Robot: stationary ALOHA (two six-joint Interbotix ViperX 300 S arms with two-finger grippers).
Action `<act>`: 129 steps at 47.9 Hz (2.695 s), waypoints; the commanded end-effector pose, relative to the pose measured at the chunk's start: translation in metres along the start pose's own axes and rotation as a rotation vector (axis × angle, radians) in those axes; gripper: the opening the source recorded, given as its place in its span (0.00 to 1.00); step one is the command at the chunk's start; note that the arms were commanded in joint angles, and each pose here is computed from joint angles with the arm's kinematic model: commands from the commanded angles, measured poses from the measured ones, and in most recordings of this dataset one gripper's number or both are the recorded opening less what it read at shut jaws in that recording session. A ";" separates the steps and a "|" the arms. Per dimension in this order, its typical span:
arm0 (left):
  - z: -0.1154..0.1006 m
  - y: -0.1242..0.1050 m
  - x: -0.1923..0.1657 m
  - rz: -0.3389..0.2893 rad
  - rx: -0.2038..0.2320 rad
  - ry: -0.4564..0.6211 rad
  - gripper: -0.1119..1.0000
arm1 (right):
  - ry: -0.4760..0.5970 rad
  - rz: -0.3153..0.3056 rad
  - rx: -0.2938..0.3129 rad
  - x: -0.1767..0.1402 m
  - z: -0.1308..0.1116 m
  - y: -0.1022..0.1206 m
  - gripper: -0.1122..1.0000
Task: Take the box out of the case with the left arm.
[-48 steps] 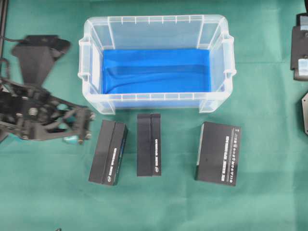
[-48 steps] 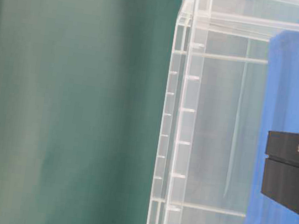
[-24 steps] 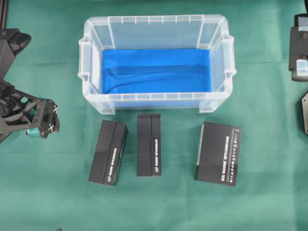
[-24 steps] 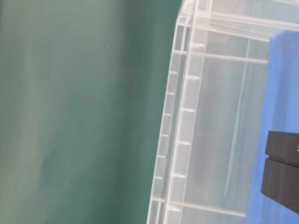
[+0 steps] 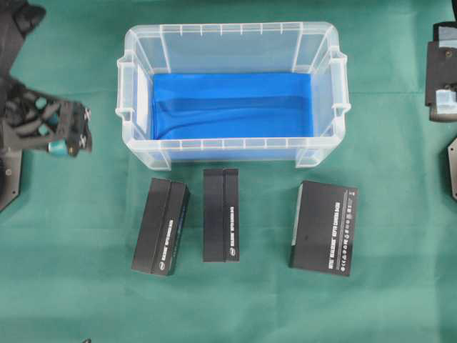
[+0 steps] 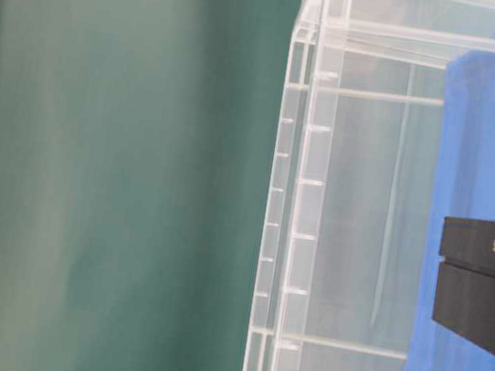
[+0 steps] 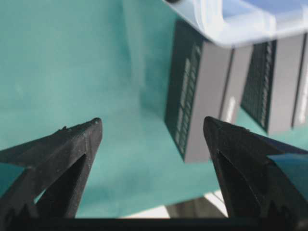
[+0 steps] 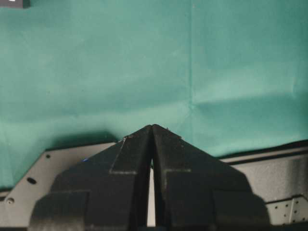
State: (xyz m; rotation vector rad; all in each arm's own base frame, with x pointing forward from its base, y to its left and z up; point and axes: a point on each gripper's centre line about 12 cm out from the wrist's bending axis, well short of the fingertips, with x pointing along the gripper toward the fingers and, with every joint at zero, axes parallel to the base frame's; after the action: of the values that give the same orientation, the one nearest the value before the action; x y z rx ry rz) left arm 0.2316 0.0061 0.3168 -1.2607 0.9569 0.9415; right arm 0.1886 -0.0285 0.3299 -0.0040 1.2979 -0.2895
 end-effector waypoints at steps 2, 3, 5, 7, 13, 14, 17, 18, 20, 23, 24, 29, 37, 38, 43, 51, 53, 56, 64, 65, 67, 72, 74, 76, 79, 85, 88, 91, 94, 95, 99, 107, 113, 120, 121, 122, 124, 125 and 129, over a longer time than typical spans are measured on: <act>0.015 0.001 -0.007 -0.003 -0.021 -0.025 0.90 | -0.017 -0.001 0.006 -0.003 0.003 -0.001 0.11; 0.018 0.002 -0.007 0.001 -0.022 -0.028 0.90 | -0.017 -0.001 0.006 -0.003 0.003 -0.001 0.11; 0.023 0.004 -0.007 0.006 -0.024 -0.034 0.90 | -0.018 -0.001 0.006 -0.003 0.003 -0.001 0.11; 0.028 0.005 -0.008 0.007 -0.022 -0.041 0.90 | -0.017 -0.001 0.006 -0.003 0.003 -0.001 0.11; 0.037 0.006 -0.008 0.011 -0.021 -0.053 0.90 | -0.015 -0.001 0.004 -0.002 0.003 -0.001 0.11; 0.039 0.006 -0.008 0.010 -0.024 -0.054 0.90 | -0.015 -0.001 0.006 -0.003 0.003 -0.001 0.11; 0.041 0.007 -0.008 0.011 -0.028 -0.058 0.90 | -0.014 -0.001 0.006 -0.002 0.002 -0.001 0.11; 0.042 0.007 -0.008 0.012 -0.029 -0.059 0.90 | -0.017 -0.001 0.006 -0.003 0.003 -0.001 0.11; 0.044 0.008 -0.008 0.012 -0.034 -0.061 0.90 | -0.017 -0.001 0.006 -0.003 0.003 -0.001 0.11; 0.046 0.009 -0.008 0.015 -0.039 -0.064 0.90 | -0.012 -0.001 0.004 -0.002 0.002 -0.001 0.11; 0.046 0.009 -0.008 0.015 -0.042 -0.065 0.90 | -0.014 -0.001 0.006 -0.003 0.002 -0.001 0.11; 0.047 0.009 -0.008 0.014 -0.045 -0.066 0.90 | -0.011 -0.002 0.006 -0.002 0.002 -0.001 0.11; 0.046 0.009 -0.008 0.012 -0.045 -0.060 0.90 | -0.011 -0.001 0.005 -0.003 0.002 -0.001 0.11; 0.046 0.009 -0.008 0.012 -0.045 -0.060 0.90 | -0.011 -0.002 0.006 -0.003 0.002 -0.001 0.11; 0.046 0.009 -0.008 0.012 -0.047 -0.060 0.90 | -0.011 -0.002 0.006 -0.003 0.002 -0.001 0.11; 0.046 0.009 -0.008 0.012 -0.047 -0.060 0.90 | -0.009 -0.002 0.007 -0.004 0.001 -0.001 0.11; 0.046 0.009 -0.008 0.012 -0.047 -0.060 0.90 | -0.008 -0.003 0.008 -0.004 -0.001 -0.002 0.11; 0.046 0.009 -0.008 0.013 -0.047 -0.059 0.90 | -0.006 -0.001 0.009 -0.006 -0.002 -0.002 0.11; 0.046 0.009 -0.008 0.012 -0.047 -0.060 0.90 | 0.015 -0.007 0.011 -0.008 -0.007 -0.003 0.11; 0.046 0.009 -0.009 0.010 -0.047 -0.060 0.90 | 0.020 -0.007 0.010 -0.007 -0.008 -0.003 0.11; 0.046 0.009 -0.008 0.013 -0.047 -0.059 0.90 | 0.026 -0.007 0.011 -0.007 -0.009 -0.003 0.11; 0.046 0.009 -0.008 0.013 -0.047 -0.059 0.90 | 0.041 -0.009 0.011 -0.007 -0.011 -0.004 0.11; 0.046 0.009 -0.008 0.013 -0.048 -0.059 0.90 | 0.043 -0.010 0.011 -0.007 -0.011 -0.004 0.11; 0.046 0.009 -0.008 0.013 -0.050 -0.059 0.90 | 0.045 -0.008 0.011 -0.007 -0.011 -0.003 0.11; 0.046 0.009 -0.008 0.012 -0.051 -0.060 0.90 | 0.045 -0.008 0.011 -0.007 -0.011 -0.004 0.11; 0.046 0.009 -0.008 0.013 -0.053 -0.060 0.90 | 0.044 -0.008 0.009 -0.007 -0.011 -0.003 0.11; 0.046 0.009 -0.009 0.010 -0.053 -0.060 0.90 | 0.045 -0.008 0.011 -0.007 -0.011 -0.003 0.11; 0.046 0.009 -0.009 0.010 -0.054 -0.060 0.90 | 0.043 -0.008 0.011 -0.007 -0.010 -0.003 0.11; 0.046 0.009 -0.008 0.012 -0.054 -0.060 0.90 | 0.042 -0.008 0.011 -0.007 -0.010 -0.003 0.11; 0.046 0.009 -0.008 0.012 -0.056 -0.060 0.90 | 0.042 -0.008 0.011 -0.007 -0.010 -0.003 0.11; 0.046 0.009 -0.008 0.013 -0.054 -0.059 0.90 | 0.042 -0.008 0.011 -0.007 -0.010 -0.003 0.11; 0.046 0.009 -0.008 0.014 -0.054 -0.061 0.90 | 0.047 -0.006 0.010 -0.006 -0.010 -0.003 0.11; 0.046 0.009 -0.008 0.014 -0.052 -0.061 0.90 | 0.045 -0.005 0.010 -0.006 -0.010 -0.003 0.11; 0.046 0.009 -0.008 0.012 -0.052 -0.061 0.90 | 0.045 -0.005 0.010 -0.006 -0.010 -0.003 0.11; 0.046 0.009 -0.008 0.012 -0.053 -0.060 0.90 | 0.045 -0.005 0.010 -0.006 -0.010 -0.003 0.11; 0.046 0.009 -0.008 0.012 -0.052 -0.061 0.90 | 0.047 -0.006 0.010 -0.006 -0.010 -0.003 0.11; 0.046 0.009 -0.008 0.012 -0.052 -0.061 0.90 | 0.045 -0.005 0.010 -0.006 -0.010 -0.003 0.11; 0.046 0.009 -0.008 0.012 -0.054 -0.062 0.90 | 0.047 -0.006 0.010 -0.006 -0.010 -0.003 0.11; 0.046 0.009 -0.008 0.013 -0.052 -0.063 0.90 | 0.047 -0.006 0.010 -0.006 -0.010 -0.003 0.11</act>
State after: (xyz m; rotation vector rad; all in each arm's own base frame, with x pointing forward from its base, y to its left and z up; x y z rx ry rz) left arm 0.2221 0.0513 0.3164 -1.2572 0.9258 1.0299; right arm 0.1765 -0.0282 0.3306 0.0030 1.3550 -0.3019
